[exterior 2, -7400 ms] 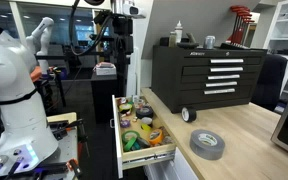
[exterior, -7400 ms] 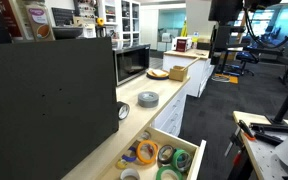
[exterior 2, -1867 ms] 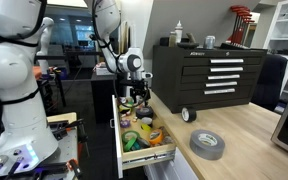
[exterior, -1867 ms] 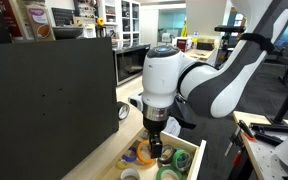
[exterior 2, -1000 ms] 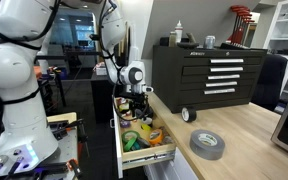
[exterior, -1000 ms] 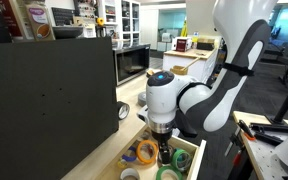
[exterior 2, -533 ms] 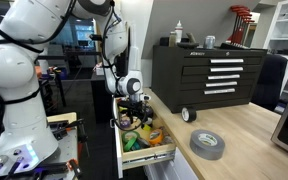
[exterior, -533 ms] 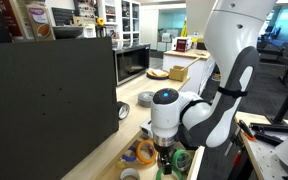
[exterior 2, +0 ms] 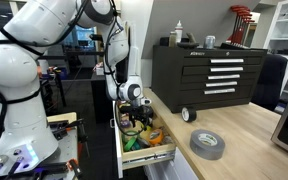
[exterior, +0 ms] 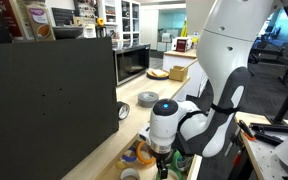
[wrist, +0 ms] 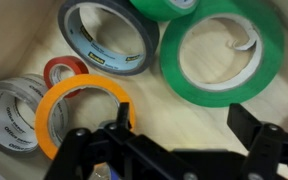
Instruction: Take the orange masking tape out of the drawer and put it on the counter
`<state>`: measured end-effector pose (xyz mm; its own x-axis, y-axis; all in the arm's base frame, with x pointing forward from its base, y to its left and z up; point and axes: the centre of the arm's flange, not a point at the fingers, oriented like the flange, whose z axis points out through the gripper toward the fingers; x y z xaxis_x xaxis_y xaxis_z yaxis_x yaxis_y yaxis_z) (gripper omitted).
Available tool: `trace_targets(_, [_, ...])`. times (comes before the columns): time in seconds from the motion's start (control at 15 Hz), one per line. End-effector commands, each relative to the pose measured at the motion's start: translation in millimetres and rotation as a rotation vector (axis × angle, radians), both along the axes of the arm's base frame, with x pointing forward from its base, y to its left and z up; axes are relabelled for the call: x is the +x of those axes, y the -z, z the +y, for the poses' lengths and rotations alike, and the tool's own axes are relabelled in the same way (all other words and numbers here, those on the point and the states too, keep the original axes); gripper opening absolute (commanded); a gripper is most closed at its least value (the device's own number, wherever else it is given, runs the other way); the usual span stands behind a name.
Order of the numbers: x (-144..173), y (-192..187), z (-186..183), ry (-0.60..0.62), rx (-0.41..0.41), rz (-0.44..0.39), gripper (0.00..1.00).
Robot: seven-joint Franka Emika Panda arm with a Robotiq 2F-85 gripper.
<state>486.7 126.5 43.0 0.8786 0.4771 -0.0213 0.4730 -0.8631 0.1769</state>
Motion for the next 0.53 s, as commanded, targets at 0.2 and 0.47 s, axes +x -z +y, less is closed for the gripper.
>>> trace_targets(0.2, [29, 22, -2, 0.000, -0.017, -0.038, 1.00])
trace_targets(0.47, [45, 31, -12, 0.038, -0.023, -0.049, 1.00])
